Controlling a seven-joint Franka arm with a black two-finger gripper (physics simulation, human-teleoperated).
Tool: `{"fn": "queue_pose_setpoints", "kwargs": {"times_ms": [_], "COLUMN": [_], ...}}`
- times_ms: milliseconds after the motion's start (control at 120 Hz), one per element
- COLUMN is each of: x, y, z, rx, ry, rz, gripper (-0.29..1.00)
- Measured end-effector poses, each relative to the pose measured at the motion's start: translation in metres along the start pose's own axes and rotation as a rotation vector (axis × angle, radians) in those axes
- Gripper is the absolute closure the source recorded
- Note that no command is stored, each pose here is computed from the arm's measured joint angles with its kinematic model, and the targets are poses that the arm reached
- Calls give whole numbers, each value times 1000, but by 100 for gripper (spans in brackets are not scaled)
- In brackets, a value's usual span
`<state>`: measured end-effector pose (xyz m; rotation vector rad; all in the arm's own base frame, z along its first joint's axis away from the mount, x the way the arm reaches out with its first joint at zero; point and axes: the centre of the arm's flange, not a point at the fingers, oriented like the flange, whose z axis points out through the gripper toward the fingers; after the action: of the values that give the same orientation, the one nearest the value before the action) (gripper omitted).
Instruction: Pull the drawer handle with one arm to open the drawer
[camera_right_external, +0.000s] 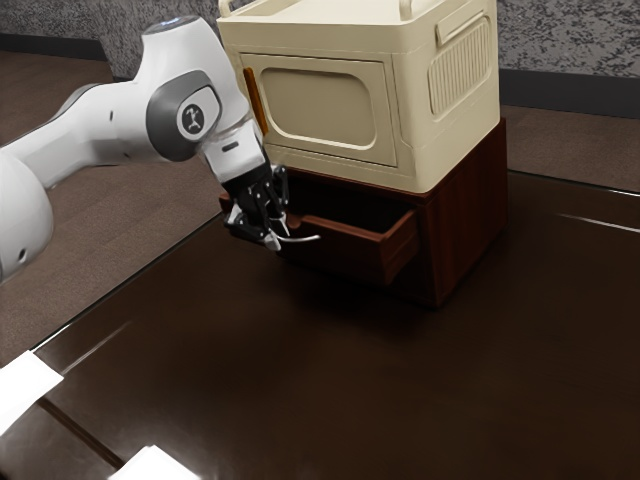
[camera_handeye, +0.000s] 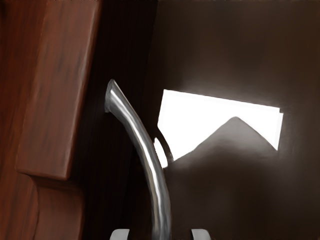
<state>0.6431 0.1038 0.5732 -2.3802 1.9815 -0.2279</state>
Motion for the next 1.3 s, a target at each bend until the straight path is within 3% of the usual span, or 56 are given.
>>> {"fn": "queue_pose_setpoints", "kwargs": {"times_ms": [333, 1300], "x": [2, 8], "y": [5, 43], "z": [-7, 1], "rx": [-6, -35], "ry": [8, 24], "rz": [-13, -43], "gripper": [71, 76]}}
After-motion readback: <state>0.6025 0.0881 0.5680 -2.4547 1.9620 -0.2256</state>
